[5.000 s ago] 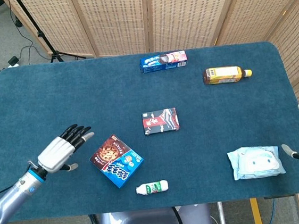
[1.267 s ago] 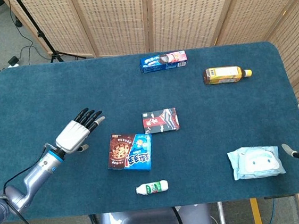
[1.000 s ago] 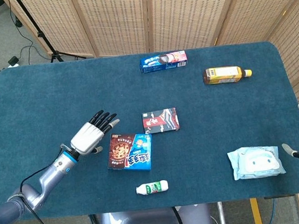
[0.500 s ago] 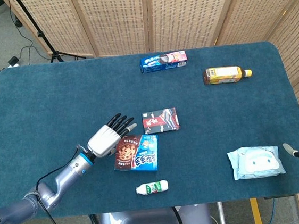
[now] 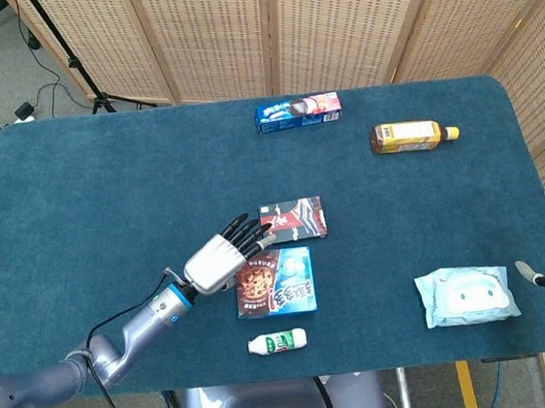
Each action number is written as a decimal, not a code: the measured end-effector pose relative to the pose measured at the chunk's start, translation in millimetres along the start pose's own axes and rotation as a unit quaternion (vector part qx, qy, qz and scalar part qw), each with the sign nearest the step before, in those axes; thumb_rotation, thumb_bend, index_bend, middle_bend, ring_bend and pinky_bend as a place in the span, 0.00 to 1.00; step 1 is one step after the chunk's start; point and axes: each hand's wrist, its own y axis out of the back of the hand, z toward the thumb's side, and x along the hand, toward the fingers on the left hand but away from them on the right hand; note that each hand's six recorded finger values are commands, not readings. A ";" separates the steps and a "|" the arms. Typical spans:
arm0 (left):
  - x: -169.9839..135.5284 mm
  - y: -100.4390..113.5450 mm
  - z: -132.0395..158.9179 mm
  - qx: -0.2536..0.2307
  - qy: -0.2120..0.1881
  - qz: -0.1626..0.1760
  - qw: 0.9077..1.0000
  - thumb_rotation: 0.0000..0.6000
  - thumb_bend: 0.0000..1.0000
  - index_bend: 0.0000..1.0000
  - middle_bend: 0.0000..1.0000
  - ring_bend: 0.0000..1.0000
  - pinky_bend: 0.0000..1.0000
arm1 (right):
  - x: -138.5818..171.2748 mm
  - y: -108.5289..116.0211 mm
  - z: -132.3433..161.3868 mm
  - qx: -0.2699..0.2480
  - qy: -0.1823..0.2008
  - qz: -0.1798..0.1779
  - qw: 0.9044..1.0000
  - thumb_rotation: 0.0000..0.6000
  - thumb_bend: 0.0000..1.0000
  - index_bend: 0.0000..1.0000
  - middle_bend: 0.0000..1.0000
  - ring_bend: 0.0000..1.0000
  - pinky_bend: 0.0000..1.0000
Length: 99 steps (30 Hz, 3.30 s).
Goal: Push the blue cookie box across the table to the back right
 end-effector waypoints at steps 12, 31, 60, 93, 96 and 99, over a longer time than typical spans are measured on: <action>34.3 5.9 28.1 -0.008 -0.003 -0.003 1.000 1.00 0.10 0.00 0.00 0.00 0.00 | -0.4 2.6 -2.0 -0.004 -0.002 -0.002 1.000 1.00 0.00 0.00 0.00 0.00 0.00; 58.1 16.0 40.5 -0.027 0.003 0.012 1.000 1.00 0.10 0.00 0.00 0.00 0.00 | -0.4 6.0 -6.7 -0.011 -0.007 -0.004 1.000 1.00 0.00 0.00 0.00 0.00 0.00; -227.3 114.6 -124.8 -0.065 0.295 0.038 0.953 1.00 0.13 0.00 0.00 0.00 0.00 | -26.6 -13.7 76.4 0.001 0.168 0.063 0.984 1.00 0.00 0.00 0.00 0.00 0.00; -349.5 104.9 -136.9 -0.166 0.445 0.051 0.879 1.00 0.20 0.00 0.00 0.00 0.00 | -44.4 -96.6 336.6 0.239 0.567 0.143 0.775 1.00 1.00 0.12 0.00 0.00 0.00; -349.4 104.4 -137.6 -0.167 0.446 0.050 0.878 1.00 0.20 0.00 0.00 0.00 0.00 | -37.4 -108.2 350.4 0.256 0.583 0.133 0.760 1.00 1.00 0.14 0.00 0.00 0.00; -349.2 104.3 -138.0 -0.167 0.446 0.050 0.878 1.00 0.20 0.00 0.00 0.00 0.00 | -28.6 -119.4 365.0 0.255 0.596 0.136 0.749 1.00 1.00 0.14 0.00 0.00 0.00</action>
